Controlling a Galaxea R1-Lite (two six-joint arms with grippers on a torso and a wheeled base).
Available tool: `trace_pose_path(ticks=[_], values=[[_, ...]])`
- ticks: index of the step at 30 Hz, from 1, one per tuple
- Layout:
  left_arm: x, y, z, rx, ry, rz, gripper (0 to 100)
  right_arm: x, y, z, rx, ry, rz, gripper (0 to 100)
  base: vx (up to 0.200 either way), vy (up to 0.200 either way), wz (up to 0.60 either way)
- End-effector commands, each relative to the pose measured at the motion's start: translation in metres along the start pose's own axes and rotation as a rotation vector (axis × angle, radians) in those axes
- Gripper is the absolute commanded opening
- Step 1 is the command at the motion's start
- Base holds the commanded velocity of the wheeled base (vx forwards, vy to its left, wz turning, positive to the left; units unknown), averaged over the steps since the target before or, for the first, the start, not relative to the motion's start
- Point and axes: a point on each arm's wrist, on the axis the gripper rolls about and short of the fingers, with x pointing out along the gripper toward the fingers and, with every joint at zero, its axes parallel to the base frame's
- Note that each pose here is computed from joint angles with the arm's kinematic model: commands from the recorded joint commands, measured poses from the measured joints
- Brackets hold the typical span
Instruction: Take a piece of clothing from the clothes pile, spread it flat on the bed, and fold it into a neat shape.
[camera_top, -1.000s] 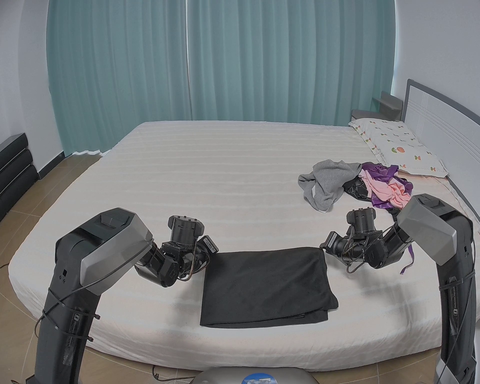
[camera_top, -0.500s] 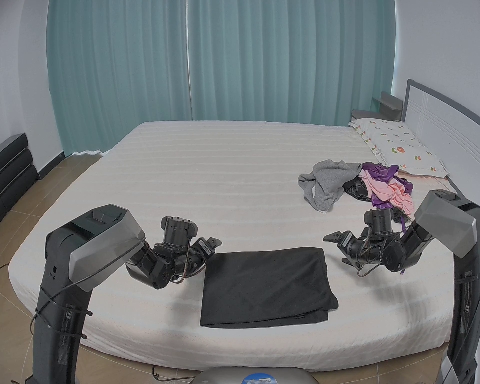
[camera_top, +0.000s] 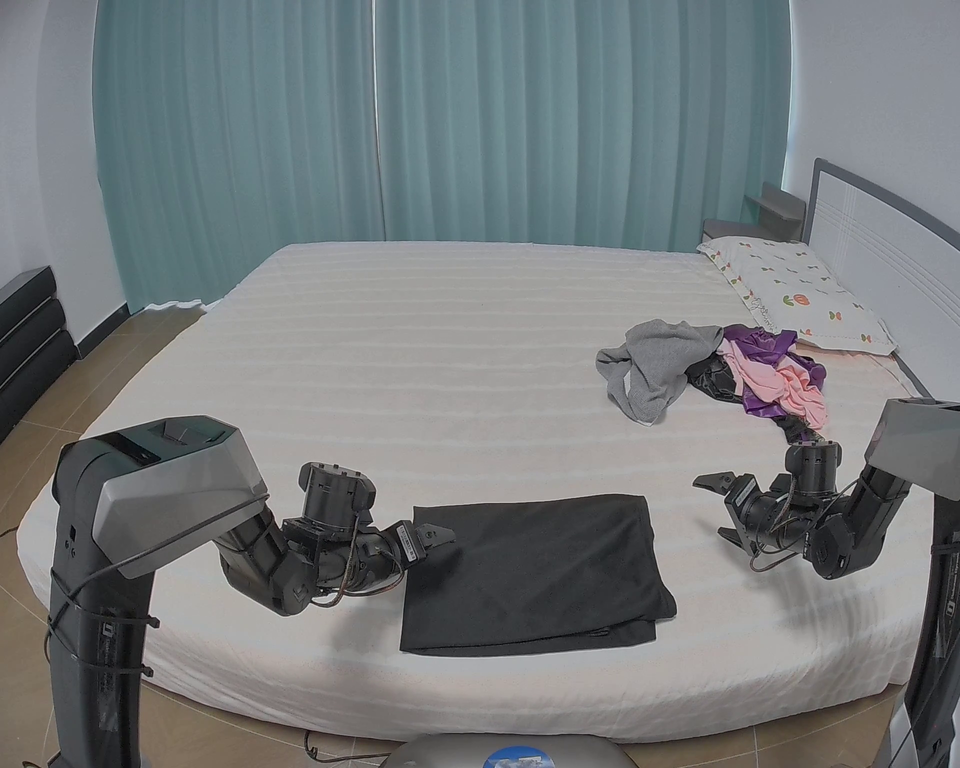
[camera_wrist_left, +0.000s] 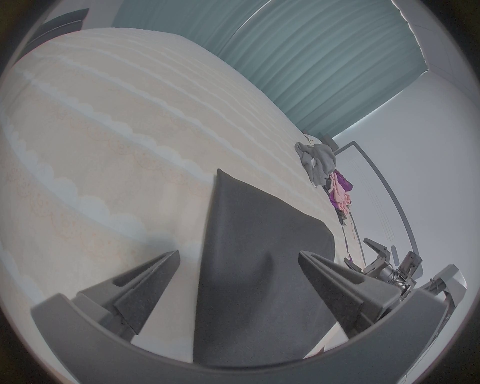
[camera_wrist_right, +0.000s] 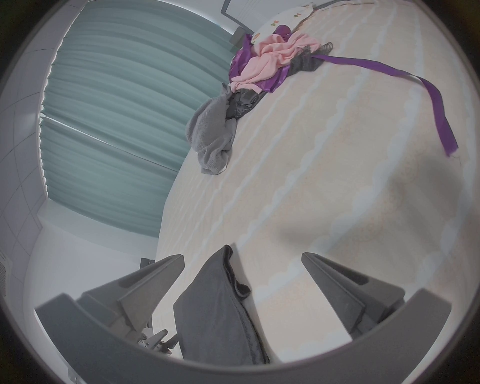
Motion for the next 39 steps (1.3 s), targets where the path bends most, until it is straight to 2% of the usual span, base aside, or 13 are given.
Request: trace_pose_path(ticks=[1,6,23,24,39], values=[[-0.002,-0.006,-0.003,0.012,0.011,-0.017,100,0.000,-0.004,-0.001,0.007,0.004,-0.011,100,0.000,0.000,0.00],[0.004,-0.011,-0.009,0.030,0.014,-0.038,100,0.000,-0.004,-0.002,0.007,0.008,-0.011,100,0.000,0.000,0.00],[0.010,-0.005,-0.013,0.067,0.020,-0.018,100,-0.002,-0.004,-0.003,0.010,0.011,-0.013,100,0.000,0.000,0.00],[0.009,-0.005,-0.013,0.067,0.020,-0.016,0,-0.002,-0.005,-0.003,0.011,0.012,-0.015,100,0.000,0.000,0.00],[0.007,-0.004,-0.014,0.063,0.017,-0.006,0,-0.003,-0.005,-0.003,0.012,0.012,-0.016,100,0.000,0.000,0.00]])
